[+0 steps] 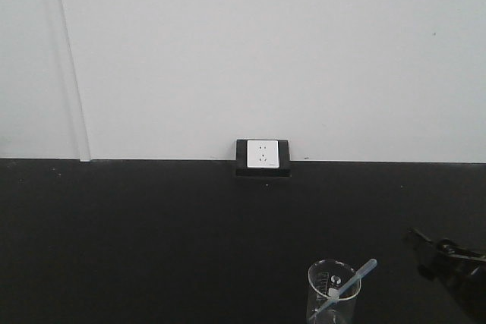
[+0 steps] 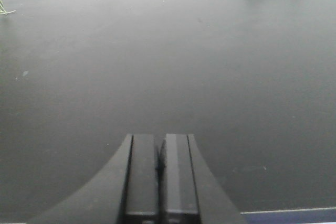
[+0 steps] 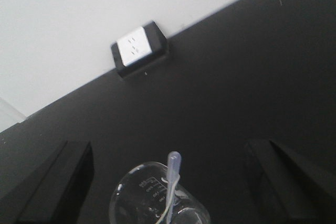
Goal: Grab transparent chemical and place on left bench
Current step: 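Reach the right gripper to the transparent dropper and close on it, then lift the dropper up out of the glass beaker with the right gripper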
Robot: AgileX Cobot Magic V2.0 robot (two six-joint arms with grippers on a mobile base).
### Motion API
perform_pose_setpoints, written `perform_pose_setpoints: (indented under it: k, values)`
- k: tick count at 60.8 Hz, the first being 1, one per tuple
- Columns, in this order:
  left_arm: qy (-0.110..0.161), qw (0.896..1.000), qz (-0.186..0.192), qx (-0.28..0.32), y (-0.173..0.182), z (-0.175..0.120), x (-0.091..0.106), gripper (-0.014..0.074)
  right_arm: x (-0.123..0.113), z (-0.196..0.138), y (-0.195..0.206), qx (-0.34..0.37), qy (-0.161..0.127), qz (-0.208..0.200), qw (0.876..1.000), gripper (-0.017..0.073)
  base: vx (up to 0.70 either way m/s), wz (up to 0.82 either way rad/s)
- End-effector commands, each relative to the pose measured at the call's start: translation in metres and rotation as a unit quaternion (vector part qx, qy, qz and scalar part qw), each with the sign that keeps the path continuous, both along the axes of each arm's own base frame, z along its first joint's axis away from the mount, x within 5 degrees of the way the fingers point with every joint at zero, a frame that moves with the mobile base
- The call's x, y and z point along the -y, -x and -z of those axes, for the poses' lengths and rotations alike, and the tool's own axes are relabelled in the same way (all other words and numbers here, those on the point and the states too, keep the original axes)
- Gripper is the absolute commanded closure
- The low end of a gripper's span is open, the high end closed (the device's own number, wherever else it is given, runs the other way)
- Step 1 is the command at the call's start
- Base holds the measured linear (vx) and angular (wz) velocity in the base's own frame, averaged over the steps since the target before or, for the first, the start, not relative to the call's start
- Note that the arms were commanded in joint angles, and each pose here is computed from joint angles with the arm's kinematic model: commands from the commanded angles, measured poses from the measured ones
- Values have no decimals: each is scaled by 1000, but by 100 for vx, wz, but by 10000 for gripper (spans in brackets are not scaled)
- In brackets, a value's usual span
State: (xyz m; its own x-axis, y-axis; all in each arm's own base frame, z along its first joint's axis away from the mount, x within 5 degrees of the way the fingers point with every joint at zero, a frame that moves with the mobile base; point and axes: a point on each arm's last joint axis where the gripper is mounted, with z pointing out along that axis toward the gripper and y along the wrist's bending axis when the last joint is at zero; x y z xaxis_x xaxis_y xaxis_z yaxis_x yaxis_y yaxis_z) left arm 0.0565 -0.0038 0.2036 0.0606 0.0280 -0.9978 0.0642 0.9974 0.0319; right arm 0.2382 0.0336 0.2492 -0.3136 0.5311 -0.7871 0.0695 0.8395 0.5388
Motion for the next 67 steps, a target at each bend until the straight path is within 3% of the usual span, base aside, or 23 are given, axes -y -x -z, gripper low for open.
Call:
perform_pose_setpoints:
  k: [1,5,10,19,49,55,67]
  values:
    - [7,999,0,40,1,-3,0,597,-1,-6,-20,59,-55,19,997,-17,0,0]
    - [7,999,0,40,1,-3,0,597,-4,6,-29,53,-80,16,995,7,0,0]
    - [7,999,0,40,1,-3,0,597,-11,14,-42,53,-91,-11,994,28,0,0]
    - [7,999,0,40,1,-3,0,597,-22,22,-66,47,-87,-52,994,32,0,0]
    - [7,999,0,40,1,-3,0,597,-28,52,-97,29,-87,-59,994,66,0,0]
    - [7,999,0,40,1,-3,0,597,-28,56,-98,30,-88,-62,994,138,0,0]
    - [7,999,0,40,1,-3,0,597,-29,57,-99,35,-79,-65,994,424,0,0]
